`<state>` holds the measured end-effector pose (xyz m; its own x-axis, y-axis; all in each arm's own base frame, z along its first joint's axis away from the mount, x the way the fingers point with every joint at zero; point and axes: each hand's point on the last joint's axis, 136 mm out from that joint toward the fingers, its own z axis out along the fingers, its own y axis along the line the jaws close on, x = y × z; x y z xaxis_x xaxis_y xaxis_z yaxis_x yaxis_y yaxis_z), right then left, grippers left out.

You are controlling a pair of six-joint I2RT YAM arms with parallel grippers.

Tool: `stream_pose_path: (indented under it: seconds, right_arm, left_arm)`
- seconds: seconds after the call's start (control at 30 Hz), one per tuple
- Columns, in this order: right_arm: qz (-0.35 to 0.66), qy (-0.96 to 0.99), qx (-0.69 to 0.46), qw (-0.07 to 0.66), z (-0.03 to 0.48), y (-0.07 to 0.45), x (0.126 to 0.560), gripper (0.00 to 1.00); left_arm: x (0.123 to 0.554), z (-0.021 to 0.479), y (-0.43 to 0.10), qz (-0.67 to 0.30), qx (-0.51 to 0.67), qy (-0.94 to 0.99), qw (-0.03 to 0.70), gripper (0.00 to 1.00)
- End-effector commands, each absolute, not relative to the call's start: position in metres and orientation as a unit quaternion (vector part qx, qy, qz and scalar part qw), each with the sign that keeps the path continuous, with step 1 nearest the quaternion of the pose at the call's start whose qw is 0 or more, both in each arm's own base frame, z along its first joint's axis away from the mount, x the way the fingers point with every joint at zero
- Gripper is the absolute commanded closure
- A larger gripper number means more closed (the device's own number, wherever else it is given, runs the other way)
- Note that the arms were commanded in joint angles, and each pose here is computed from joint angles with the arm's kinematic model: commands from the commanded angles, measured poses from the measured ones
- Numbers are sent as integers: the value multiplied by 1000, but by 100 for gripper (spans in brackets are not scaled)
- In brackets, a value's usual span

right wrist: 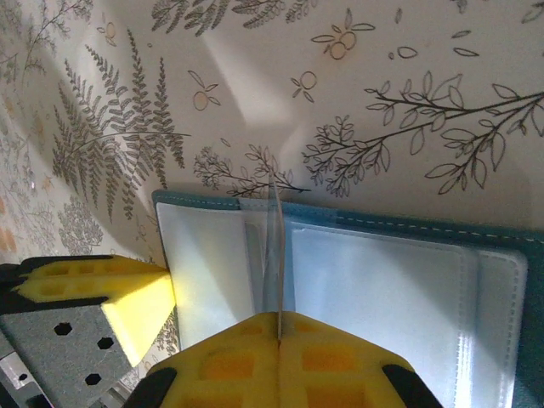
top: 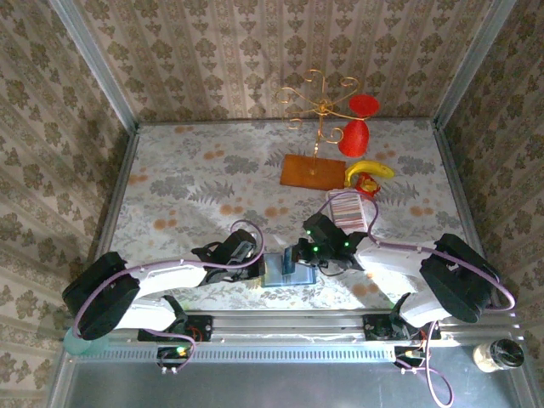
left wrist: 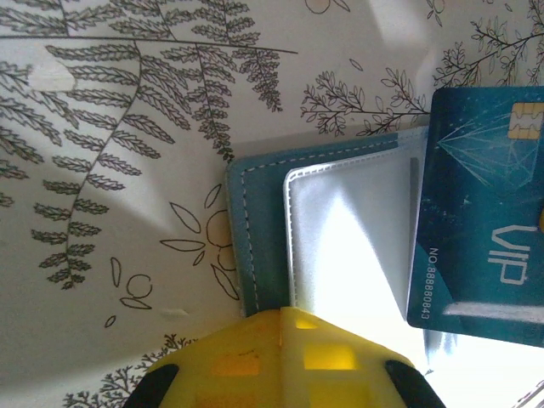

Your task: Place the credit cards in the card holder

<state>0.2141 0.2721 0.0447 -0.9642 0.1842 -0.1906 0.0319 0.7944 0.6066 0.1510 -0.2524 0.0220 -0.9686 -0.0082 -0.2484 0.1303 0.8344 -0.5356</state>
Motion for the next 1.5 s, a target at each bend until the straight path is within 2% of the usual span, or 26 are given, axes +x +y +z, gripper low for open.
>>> stream_pose_path:
  seconds: [0.0,0.5,0.97,1.47]
  right_arm:
    - [322,937,71,112,42,268,209,100]
    - [387,911,89,114,53,282,209,100]
    - [370,915,106,121,45,271,210,100]
    - [371,902,136,176,61,257,232,100]
  left_arm:
    - [149,18,-249,-273,27,955,116,97]
    - [148,14,-249,-269,24,956,113,98]
    - [148,14,-248,-266,23,957,112,98]
    - [148,14,-249,-267,24,957,112,99]
